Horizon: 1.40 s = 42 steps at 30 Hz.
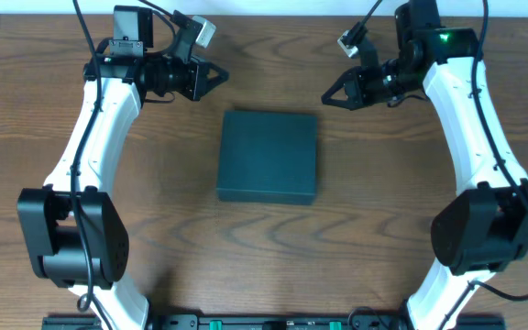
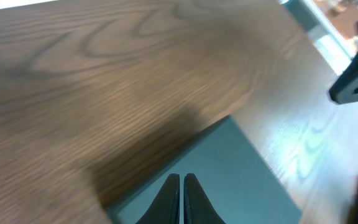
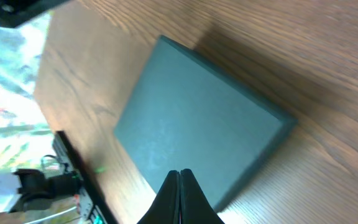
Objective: Pack container
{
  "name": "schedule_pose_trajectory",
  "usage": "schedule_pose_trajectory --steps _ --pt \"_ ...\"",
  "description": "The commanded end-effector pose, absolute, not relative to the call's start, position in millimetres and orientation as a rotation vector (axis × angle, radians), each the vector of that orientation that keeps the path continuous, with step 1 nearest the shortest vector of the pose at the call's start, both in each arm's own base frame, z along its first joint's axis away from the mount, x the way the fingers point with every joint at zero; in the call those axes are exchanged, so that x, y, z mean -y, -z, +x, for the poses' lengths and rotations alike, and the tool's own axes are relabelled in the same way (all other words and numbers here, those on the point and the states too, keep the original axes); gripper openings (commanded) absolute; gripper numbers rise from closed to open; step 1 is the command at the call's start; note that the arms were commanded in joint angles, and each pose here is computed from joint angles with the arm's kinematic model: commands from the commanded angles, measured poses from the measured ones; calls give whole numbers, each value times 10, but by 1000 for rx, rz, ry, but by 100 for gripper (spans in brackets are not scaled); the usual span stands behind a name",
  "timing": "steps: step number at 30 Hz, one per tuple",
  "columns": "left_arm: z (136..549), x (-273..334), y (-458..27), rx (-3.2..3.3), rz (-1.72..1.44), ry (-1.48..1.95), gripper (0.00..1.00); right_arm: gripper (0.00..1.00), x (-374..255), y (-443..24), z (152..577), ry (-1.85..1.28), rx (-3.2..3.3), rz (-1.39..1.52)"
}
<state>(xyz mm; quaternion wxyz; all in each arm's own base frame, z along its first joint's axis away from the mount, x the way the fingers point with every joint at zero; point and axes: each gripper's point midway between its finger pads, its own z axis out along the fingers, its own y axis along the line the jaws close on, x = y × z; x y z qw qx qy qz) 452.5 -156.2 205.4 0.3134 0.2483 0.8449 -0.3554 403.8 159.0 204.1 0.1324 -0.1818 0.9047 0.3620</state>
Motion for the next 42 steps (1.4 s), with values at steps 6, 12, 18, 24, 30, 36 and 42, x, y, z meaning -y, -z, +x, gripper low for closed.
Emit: schedule_pose_trajectory --steps 6,12,18,24,30,36,42 --pt "4329 1378 -2109 -2349 610 808 6 1 -1311 -1939 4114 -745 -2735 -428" --pt "4089 1268 -2196 -2479 445 782 5 1 -1228 -1869 4003 -688 -2797 -451" --pt "3471 1218 -2444 -2548 462 769 6 2 -1262 -2020 3588 -717 -2870 -523" --pt "2858 1154 -2454 -2489 489 698 5 2 -1405 -2377 3071 -662 -2696 -655" --pt "2231 1142 -2128 -2476 499 733 5 2 -1296 -1820 2164 -711 -2717 -445" --pt "1836 1163 -1864 -2465 508 784 5 5 -1143 -1608 1481 -746 -2642 -286" --pt "1799 1146 -1831 -2493 461 788 95 99 -1107 -1813 1377 -755 -2502 -241"
